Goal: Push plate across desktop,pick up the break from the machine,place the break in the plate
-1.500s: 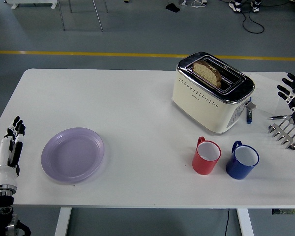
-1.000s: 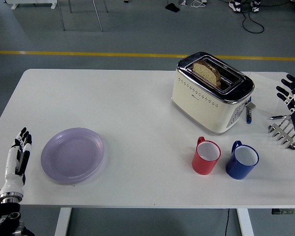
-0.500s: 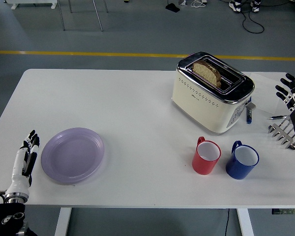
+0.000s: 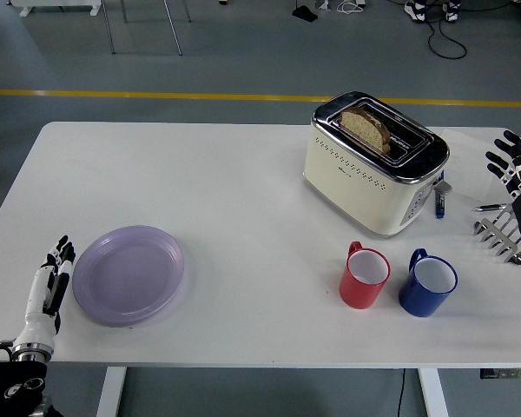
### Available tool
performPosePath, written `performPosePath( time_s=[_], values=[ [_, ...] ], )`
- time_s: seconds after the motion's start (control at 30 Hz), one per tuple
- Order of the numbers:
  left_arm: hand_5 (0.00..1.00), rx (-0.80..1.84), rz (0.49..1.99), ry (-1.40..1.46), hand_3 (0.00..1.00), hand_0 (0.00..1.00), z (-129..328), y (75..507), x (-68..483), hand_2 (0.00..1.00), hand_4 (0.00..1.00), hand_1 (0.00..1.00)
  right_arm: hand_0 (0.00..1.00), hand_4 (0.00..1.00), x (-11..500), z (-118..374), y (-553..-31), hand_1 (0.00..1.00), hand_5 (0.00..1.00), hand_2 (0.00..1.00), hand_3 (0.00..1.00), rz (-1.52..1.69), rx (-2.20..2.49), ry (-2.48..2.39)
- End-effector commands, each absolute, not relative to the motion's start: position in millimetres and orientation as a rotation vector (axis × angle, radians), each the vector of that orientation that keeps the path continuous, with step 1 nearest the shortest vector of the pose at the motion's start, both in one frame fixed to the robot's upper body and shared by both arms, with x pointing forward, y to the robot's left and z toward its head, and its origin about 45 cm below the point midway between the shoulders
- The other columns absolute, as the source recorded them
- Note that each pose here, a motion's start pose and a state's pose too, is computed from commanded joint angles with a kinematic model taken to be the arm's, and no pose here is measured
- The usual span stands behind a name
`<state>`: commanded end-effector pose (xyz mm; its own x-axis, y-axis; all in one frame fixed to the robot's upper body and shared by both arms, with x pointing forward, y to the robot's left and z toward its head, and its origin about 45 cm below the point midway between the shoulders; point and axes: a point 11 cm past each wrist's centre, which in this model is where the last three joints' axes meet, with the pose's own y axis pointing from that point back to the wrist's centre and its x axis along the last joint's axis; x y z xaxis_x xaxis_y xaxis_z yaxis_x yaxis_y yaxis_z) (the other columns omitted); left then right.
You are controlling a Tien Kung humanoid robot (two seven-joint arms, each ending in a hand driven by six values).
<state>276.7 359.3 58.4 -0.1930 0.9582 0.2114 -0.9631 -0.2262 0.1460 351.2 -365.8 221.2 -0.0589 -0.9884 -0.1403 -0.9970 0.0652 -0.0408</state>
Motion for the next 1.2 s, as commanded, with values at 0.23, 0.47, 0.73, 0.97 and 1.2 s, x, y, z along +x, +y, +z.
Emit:
performPosePath(
  time_s=[0.23, 0.47, 0.73, 0.97, 1.2],
  values=[
    [0.998, 0.303, 1.756, -0.014, 0.998, 0.899, 56, 355, 276, 0.998, 0.572, 0.939, 0.913, 0.535, 350, 219, -365, 0.807, 0.565, 0.845, 0.835, 0.106, -2.065, 2.193],
    [0.998, 0.295, 1.746, -0.014, 0.998, 0.884, 56, 353, 276, 0.998, 0.576, 0.926, 0.913, 0.535, 349, 217, -363, 0.807, 0.564, 0.845, 0.835, 0.115, -2.072, 2.192],
    [0.998, 0.277, 1.729, -0.008, 0.998, 0.880, 56, 346, 277, 0.998, 0.577, 0.923, 0.913, 0.535, 349, 215, -362, 0.807, 0.563, 0.845, 0.833, 0.120, -2.076, 2.192],
    [0.998, 0.256, 1.719, 0.017, 0.998, 0.874, 54, 341, 277, 0.998, 0.575, 0.922, 0.913, 0.535, 349, 215, -363, 0.807, 0.564, 0.845, 0.832, 0.120, -2.075, 2.192],
    [0.998, 0.216, 1.699, 0.030, 0.998, 0.869, 57, 332, 279, 0.998, 0.574, 0.915, 0.913, 0.535, 349, 215, -362, 0.808, 0.564, 0.844, 0.830, 0.121, -2.078, 2.190]
  ],
)
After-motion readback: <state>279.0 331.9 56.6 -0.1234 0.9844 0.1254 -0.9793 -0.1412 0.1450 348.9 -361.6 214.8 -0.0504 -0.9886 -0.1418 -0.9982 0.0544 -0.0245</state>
